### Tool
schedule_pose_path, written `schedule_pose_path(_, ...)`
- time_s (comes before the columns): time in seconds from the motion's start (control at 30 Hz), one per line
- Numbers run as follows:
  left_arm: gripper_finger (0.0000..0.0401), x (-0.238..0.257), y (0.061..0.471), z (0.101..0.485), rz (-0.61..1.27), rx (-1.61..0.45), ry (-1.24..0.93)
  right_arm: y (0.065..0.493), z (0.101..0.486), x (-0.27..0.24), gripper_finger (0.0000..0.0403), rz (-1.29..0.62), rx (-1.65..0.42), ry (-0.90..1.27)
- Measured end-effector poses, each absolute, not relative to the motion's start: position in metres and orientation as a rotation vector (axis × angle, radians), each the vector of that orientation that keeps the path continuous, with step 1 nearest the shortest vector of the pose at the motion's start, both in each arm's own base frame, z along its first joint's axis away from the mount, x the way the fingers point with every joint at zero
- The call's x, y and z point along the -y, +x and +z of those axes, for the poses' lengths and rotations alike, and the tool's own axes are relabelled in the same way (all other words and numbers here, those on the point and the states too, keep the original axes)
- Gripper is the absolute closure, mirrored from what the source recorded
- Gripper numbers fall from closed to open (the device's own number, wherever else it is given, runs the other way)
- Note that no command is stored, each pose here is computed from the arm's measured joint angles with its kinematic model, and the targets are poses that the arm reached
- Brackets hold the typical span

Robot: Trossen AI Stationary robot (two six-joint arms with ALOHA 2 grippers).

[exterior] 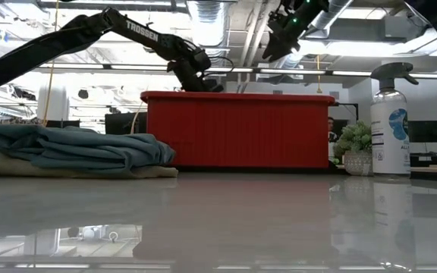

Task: Fold Laundry from Bin
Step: Fold the white shirt in the red bin

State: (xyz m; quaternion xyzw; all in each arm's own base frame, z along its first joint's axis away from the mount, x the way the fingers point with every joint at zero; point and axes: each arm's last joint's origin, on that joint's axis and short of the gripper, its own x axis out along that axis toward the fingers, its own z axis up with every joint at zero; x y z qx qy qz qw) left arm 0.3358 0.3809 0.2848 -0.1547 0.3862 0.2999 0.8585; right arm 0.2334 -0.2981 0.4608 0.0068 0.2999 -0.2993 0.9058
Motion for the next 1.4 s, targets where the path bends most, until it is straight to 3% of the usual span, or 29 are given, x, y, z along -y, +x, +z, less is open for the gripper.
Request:
schedule_pose_path(0.37,0.0237,-0.378,0.331,0.281,0.588,-0.885,-0.338,0.228,0.461,0.303,0.0137,-0.637,-0.617,0.017)
schedule_pose_path(0.47,0.0273,-0.379,0.331,0.278,0.59,-0.891,-0.354,0.228,0.461,0.303,0.0137,-0.638,-0.615,0.017)
schedule_pose_path(0.63,0.0384,-0.381,0.33,0.277,0.565,-0.881,-0.35,0.229,0.461,0.302,0.0137,-0.635,-0.615,0.018)
schedule_pose_path(0.83,0.0398,-0.383,0.329,0.295,0.609,-0.776,-0.32,0.229,0.462,0.302,0.0137,-0.638,-0.607,0.022)
schedule_pose_path(1.23,0.04,-0.333,0.285,0.436,0.74,-0.392,-0.141,0.223,0.477,0.294,0.0137,-0.656,-0.543,-0.021)
schedule_pose_path(1.4,0.04,-0.274,0.253,0.519,0.558,-0.073,-0.074,0.223,0.478,0.294,0.0137,-0.656,-0.54,-0.025)
